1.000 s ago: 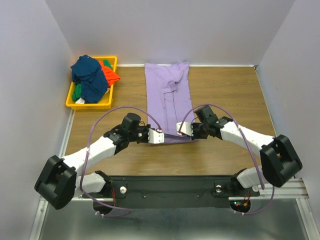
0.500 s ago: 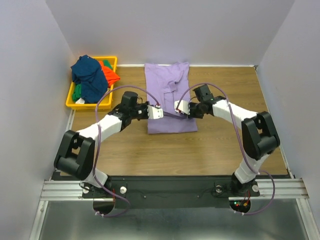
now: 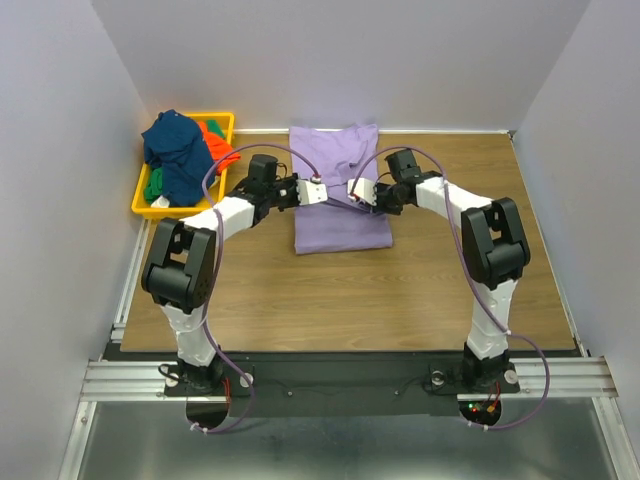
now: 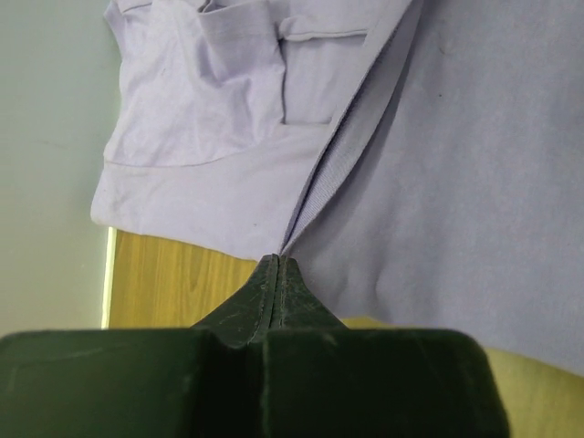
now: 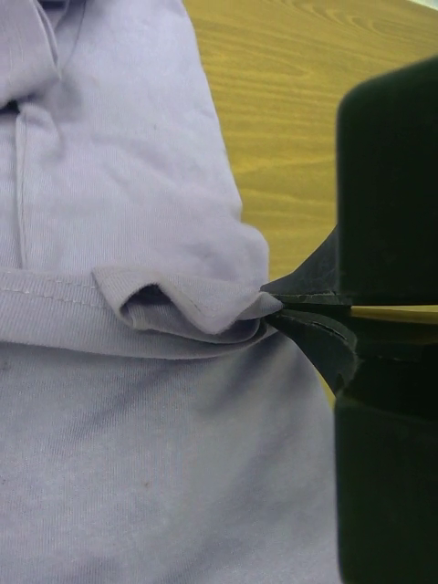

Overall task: Fold and stack the t-shirts
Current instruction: Fold the tshirt

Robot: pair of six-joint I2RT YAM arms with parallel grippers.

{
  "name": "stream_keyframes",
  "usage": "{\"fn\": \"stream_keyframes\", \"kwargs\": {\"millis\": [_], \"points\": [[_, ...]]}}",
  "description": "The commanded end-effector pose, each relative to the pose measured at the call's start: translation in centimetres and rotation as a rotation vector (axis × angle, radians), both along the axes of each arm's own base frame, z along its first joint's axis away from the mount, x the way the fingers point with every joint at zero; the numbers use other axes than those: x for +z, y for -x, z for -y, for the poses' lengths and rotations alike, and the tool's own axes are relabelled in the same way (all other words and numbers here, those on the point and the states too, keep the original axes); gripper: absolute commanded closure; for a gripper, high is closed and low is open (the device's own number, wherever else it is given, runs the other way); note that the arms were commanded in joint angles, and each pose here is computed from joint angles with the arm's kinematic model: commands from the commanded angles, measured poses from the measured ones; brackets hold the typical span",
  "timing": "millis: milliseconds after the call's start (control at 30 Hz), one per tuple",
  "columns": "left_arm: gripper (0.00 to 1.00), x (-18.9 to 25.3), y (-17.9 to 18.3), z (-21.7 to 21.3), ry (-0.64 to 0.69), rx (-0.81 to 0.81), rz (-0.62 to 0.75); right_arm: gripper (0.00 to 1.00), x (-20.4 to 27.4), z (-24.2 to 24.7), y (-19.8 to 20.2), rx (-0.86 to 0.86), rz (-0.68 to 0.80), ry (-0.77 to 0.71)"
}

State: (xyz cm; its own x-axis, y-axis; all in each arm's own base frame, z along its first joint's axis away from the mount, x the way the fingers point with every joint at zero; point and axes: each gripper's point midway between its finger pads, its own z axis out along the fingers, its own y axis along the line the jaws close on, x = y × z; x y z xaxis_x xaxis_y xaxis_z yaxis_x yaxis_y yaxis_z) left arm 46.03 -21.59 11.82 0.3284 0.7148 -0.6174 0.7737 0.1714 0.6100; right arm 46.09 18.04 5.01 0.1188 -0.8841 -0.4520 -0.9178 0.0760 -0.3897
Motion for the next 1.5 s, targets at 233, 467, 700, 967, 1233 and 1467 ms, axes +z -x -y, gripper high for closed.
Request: {"fn": "stream_keyframes", "kwargs": {"millis": [233,467,700,967,1233,1467], "points": [[1.0,1.3,-3.7,-0.3,0.026,0.023,0.083,0.99,1.0,-0.2,-4.1,-0.011,0.067,-0.013],[1.0,0.4,-5.5,-0.7,0.022,0.062,0.082,0.95,0.3,0.3,-5.1,-0.046,0.065,0.005],[0.82,0.6,-8.1,-0.6,0.045,0.118,0.083,0.52,2.3,0.8,-6.9,-0.142,0.095,-0.026],[0.57,7.1,-9.7,-2.8,0.223,0.283,0.008,0.36,11.1,1.8,-7.9,-0.349,0.152,-0.221],[0.61,8.5,-2.8,-1.2,0.438,0.29,-0.272,0.69,8.4,0.7,-2.3,-0.43,-0.096,-0.351],[0.64,4.9,0.5,1.7,0.481,0.336,-0.498,0.73,4.7,-0.4,-0.8,-0.512,-0.343,-0.455]]}}
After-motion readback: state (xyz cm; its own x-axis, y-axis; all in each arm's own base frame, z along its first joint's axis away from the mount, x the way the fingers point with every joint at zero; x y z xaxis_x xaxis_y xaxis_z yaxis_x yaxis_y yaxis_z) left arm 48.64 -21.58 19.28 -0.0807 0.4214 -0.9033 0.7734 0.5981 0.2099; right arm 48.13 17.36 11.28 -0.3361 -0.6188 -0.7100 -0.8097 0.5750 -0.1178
